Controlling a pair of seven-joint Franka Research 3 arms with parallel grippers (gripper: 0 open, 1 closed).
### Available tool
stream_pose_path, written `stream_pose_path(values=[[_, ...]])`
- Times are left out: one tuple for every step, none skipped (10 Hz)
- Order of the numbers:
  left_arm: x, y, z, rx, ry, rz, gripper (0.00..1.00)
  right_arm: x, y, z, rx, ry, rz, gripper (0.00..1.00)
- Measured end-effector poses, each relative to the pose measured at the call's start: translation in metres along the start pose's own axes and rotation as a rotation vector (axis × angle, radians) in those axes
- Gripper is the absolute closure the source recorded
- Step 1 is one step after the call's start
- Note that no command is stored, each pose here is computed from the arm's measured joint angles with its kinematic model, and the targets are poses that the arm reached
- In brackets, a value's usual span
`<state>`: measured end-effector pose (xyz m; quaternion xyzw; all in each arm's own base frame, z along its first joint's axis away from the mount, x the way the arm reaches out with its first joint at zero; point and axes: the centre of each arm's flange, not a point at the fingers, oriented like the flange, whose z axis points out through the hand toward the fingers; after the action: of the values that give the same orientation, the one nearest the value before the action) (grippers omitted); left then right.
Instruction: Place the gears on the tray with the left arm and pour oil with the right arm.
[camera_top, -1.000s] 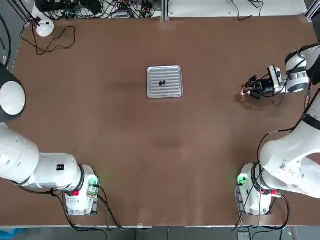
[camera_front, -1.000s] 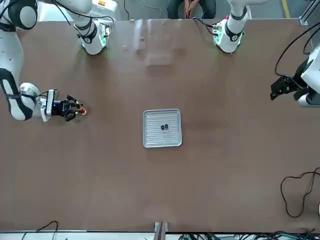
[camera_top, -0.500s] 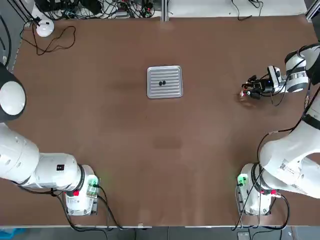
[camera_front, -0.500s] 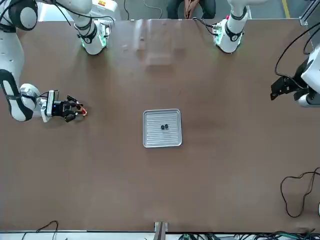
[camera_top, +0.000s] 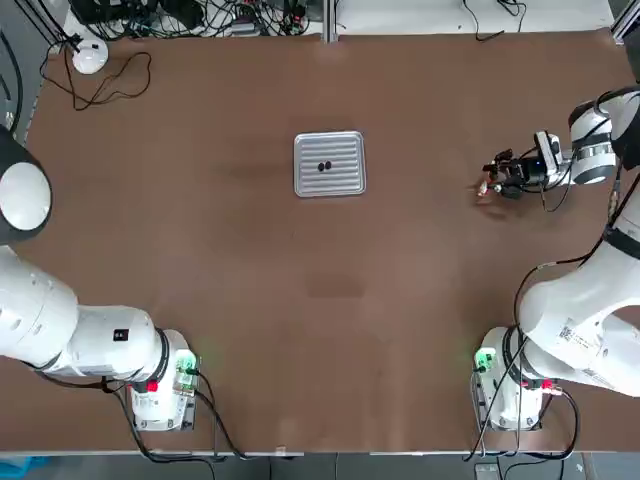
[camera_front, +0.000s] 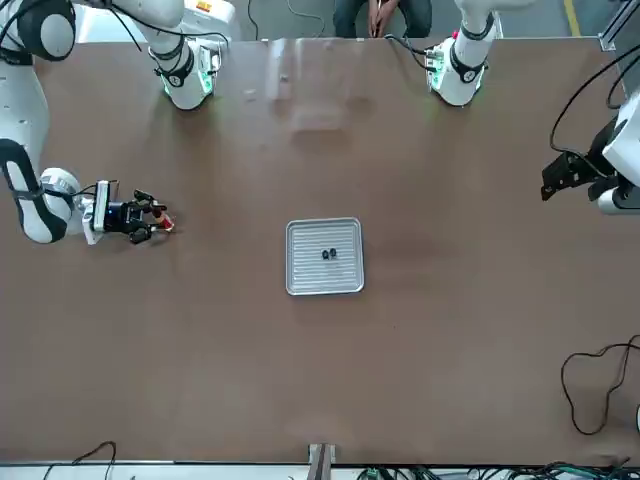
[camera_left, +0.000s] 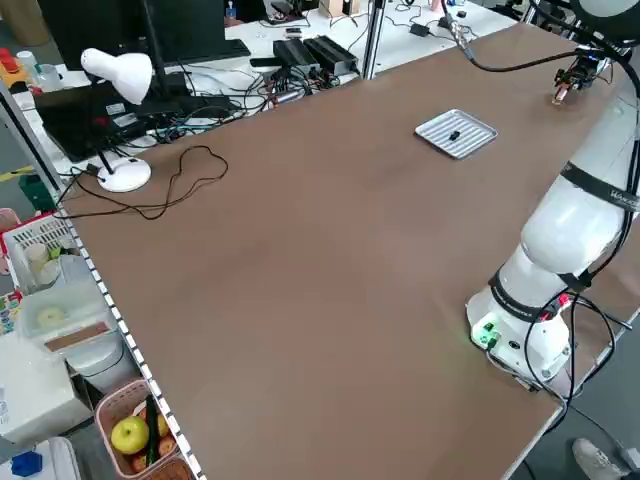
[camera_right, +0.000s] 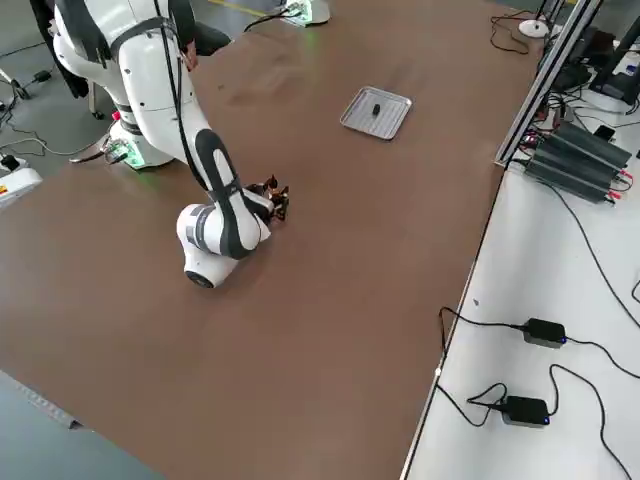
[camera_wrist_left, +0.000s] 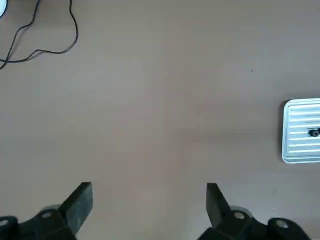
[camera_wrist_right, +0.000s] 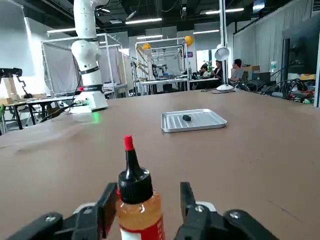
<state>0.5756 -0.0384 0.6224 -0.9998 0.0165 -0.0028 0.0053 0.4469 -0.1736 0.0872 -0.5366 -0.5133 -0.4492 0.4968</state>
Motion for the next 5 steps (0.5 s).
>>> stream_pose_path(values=[[0.0000,0.0000,0.0000,0.000,0.000,0.000,0.00,0.0009,0.0000,0.0010,0.003,0.008,-0.001,0.19],[0.0000,-0.0001,0.0000,0.000,0.000,0.000,0.00,0.0033,0.0003,0.0038,0.012,0.026,-0.003,0.05],[0.0000,-0.0001,0.0000,0.000,0.000,0.000,0.00,0.0058,0.0009,0.0064,0.021,0.043,-0.006,0.00],[0.0000,-0.0001,0.0000,0.000,0.000,0.000,0.00,0.0076,0.0009,0.0083,0.028,0.057,-0.007,0.00],[0.0000,-0.0001,0.0000,0.000,0.000,0.000,0.00,0.0104,0.0003,0.0100,0.036,0.078,-0.008,0.00]])
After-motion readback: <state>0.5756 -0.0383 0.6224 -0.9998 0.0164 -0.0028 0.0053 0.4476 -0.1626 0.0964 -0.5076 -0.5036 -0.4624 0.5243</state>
